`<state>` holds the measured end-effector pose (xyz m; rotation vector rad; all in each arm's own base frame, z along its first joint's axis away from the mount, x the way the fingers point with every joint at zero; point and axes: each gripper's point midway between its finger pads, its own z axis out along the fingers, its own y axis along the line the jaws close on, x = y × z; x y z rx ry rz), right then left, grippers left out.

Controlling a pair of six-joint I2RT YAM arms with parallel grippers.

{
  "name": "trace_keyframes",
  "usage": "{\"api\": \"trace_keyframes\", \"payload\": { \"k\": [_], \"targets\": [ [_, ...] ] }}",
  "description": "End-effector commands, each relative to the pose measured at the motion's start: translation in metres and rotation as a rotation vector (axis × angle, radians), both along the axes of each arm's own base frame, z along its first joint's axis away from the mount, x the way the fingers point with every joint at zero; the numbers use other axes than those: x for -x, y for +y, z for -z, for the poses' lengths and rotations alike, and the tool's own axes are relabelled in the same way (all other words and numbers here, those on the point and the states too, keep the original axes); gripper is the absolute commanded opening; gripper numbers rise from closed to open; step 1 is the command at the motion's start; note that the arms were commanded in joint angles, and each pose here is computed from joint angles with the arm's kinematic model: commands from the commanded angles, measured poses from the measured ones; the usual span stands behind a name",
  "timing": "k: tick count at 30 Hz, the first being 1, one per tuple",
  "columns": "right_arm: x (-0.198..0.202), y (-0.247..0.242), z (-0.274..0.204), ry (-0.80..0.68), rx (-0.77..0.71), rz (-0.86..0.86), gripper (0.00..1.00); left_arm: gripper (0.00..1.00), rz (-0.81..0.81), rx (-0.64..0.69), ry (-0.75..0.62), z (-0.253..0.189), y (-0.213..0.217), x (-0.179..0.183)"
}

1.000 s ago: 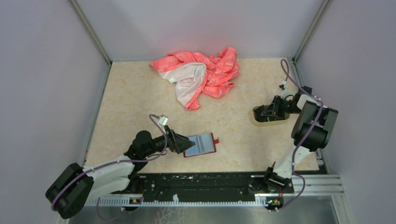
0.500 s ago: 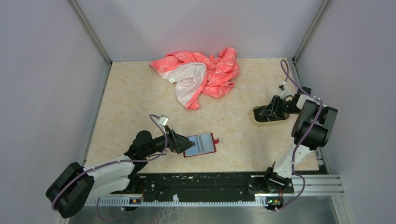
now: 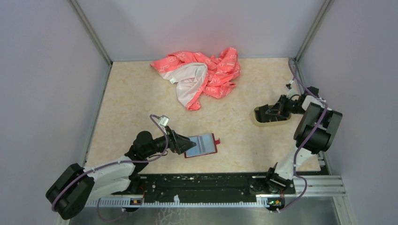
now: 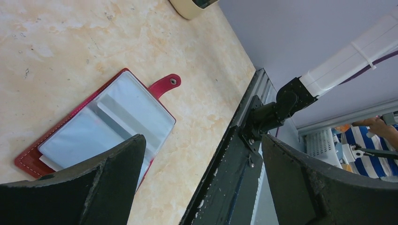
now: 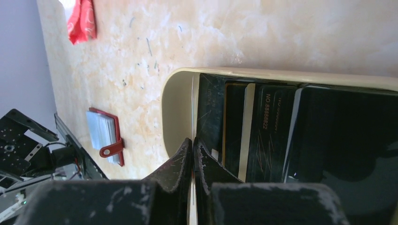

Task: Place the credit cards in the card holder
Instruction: Pick up the credit card from the storage box.

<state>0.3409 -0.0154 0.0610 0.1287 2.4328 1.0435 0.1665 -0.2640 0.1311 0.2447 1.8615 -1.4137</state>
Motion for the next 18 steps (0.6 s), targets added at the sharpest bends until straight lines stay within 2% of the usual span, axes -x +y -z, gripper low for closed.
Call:
{"api": "trace_keyframes", "payload": {
  "k": [1, 8, 11, 14, 18],
  "targets": [
    [-0.006, -0.015, -0.054, -0.183, 0.000, 0.004, 0.00, 0.99, -0.005, 0.017, -0.035, -0.009, 0.001, -0.001],
    [-0.001, -0.012, -0.068, -0.236, -0.043, -0.032, 0.00, 0.99, 0.013, 0.034, -0.056, -0.015, 0.000, 0.001],
    [0.002, -0.001, -0.086, -0.315, -0.086, -0.067, 0.00, 0.99, 0.050, 0.097, -0.106, -0.030, -0.002, 0.009],
    [0.006, 0.028, -0.114, -0.392, -0.193, -0.131, 0.00, 0.99, 0.098, 0.191, -0.178, -0.051, -0.003, 0.019],
    [0.021, 0.098, -0.151, -0.446, -0.332, -0.293, 0.00, 0.99, 0.134, 0.290, -0.229, -0.081, -0.008, 0.021]
  ]
}}
